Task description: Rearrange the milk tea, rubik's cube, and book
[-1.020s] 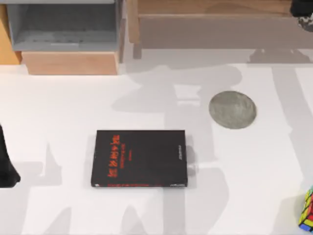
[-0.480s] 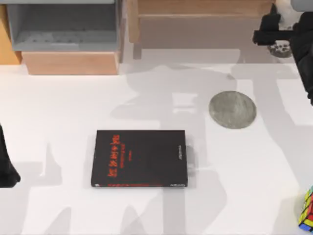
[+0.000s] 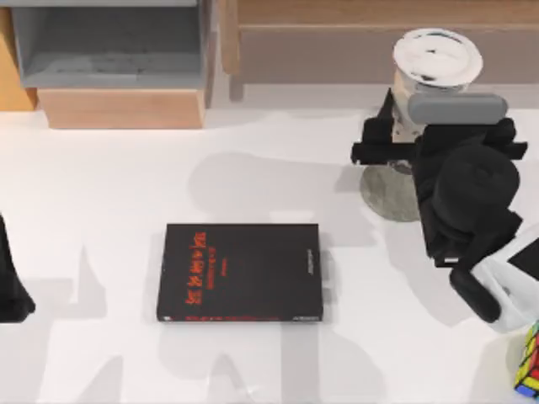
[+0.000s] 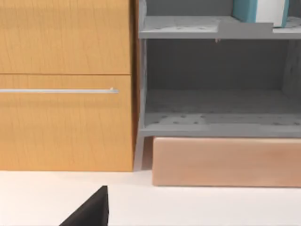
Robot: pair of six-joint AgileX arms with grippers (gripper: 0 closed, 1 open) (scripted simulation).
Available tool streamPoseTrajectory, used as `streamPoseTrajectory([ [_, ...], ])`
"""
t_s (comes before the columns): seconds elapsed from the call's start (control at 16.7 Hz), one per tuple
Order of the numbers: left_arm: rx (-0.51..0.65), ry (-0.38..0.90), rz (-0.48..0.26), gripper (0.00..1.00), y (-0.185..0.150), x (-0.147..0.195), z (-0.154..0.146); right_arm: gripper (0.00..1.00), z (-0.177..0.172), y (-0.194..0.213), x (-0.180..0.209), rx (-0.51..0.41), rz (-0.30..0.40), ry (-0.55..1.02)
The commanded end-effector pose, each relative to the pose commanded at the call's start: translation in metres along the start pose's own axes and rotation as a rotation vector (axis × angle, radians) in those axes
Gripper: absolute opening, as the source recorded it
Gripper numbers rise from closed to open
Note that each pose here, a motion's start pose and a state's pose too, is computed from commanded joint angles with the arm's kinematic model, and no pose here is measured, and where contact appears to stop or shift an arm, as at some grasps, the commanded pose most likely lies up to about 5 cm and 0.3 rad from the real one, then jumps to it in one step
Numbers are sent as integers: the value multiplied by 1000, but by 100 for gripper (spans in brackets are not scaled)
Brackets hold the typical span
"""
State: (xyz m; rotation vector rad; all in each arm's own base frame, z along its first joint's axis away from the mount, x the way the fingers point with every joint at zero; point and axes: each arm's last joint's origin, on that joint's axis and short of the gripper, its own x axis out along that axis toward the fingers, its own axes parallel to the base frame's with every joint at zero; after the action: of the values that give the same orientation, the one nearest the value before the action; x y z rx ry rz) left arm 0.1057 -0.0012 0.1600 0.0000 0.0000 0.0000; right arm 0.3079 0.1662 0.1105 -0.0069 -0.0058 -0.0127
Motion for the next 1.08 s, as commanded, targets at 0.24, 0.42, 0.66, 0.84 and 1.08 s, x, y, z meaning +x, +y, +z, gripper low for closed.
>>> streamPoseTrajectory([
  [0.24, 0, 0, 0, 100, 0, 0, 0, 0, 1, 0, 0, 3, 0, -2],
  [0.42, 0, 0, 0, 100, 0, 0, 0, 0, -4, 0, 0, 4, 0, -3],
  [0.66, 0, 0, 0, 100, 0, 0, 0, 0, -19, 1, 0, 5, 0, -7],
  [0.84, 0, 0, 0, 100, 0, 0, 0, 0, -29, 1, -1, 1, 0, -2],
  [1.08, 0, 0, 0, 100, 0, 0, 0, 0, -31, 1, -1, 0, 0, 0],
])
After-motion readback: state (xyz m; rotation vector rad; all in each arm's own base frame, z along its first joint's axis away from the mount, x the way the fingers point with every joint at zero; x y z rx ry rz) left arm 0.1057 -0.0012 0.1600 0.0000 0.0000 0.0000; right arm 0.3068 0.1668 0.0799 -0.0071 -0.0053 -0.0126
